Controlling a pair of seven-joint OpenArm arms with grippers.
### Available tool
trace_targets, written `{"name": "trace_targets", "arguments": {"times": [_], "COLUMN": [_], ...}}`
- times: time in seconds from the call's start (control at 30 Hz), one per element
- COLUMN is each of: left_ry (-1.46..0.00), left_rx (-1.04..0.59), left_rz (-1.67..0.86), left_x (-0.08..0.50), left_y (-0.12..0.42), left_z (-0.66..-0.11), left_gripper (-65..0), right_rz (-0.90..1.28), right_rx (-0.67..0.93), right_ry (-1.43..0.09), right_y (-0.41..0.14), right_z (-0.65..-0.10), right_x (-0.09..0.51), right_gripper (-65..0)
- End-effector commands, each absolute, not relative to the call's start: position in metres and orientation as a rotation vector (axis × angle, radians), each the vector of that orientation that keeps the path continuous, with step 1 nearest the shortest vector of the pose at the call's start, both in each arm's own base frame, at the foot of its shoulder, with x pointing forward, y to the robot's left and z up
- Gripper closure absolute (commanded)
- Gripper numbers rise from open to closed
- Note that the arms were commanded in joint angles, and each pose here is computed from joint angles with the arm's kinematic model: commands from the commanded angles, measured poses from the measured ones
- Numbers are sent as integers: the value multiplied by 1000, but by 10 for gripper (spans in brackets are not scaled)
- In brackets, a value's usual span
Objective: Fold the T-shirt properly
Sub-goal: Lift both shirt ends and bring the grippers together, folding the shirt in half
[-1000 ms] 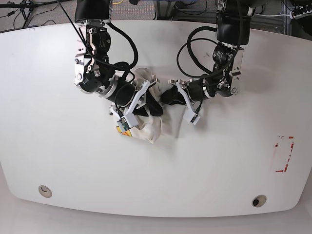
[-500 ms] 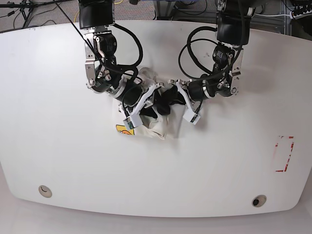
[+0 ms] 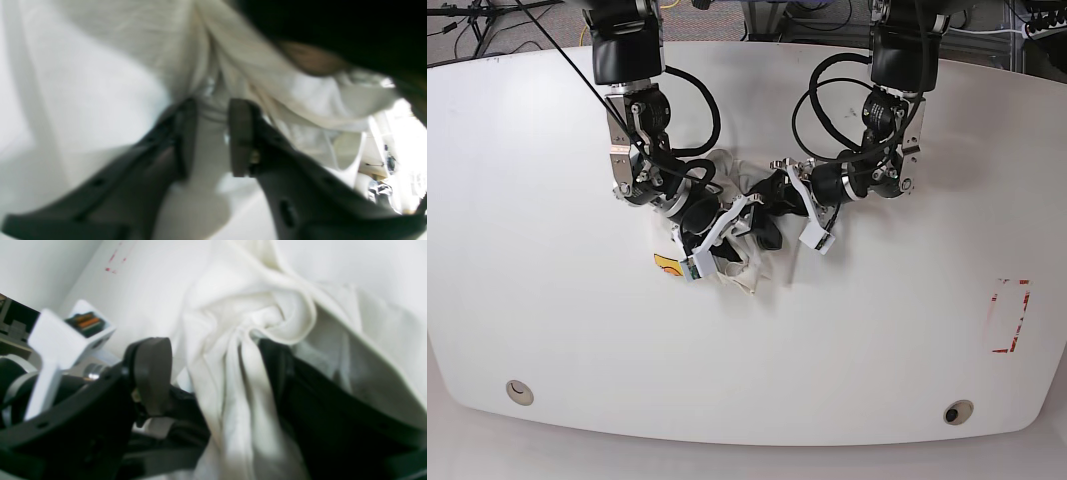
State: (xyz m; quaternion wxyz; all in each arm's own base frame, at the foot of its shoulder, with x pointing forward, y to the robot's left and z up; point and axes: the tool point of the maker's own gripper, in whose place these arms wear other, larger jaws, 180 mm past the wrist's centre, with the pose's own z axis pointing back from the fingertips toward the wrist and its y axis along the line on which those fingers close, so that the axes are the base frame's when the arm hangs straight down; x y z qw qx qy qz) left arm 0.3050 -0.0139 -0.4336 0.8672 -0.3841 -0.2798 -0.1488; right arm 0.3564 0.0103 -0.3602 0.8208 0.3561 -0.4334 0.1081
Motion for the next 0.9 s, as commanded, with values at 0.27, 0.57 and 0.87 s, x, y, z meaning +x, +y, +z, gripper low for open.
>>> {"name": "trace_targets", "arguments": {"times": [0.27, 0.57, 0.87], "left_ry": [-398, -452, -564], "left_rx": [-668, -730, -821], "left_rz": [-343, -320, -248], "left_x": [285, 304, 329], "left_y": [8, 2, 17], "left_z": [-465, -445, -410], "left_gripper": [-287, -300, -301], "right_rz": [455, 532, 597], "right_rx": [734, 669, 614], "right_ry": [-989, -1023, -1099], "right_y": [37, 23, 8], "right_z": [-302, -281, -256], "right_x": [352, 352, 358], "right_gripper": [-469, -531, -550]}}
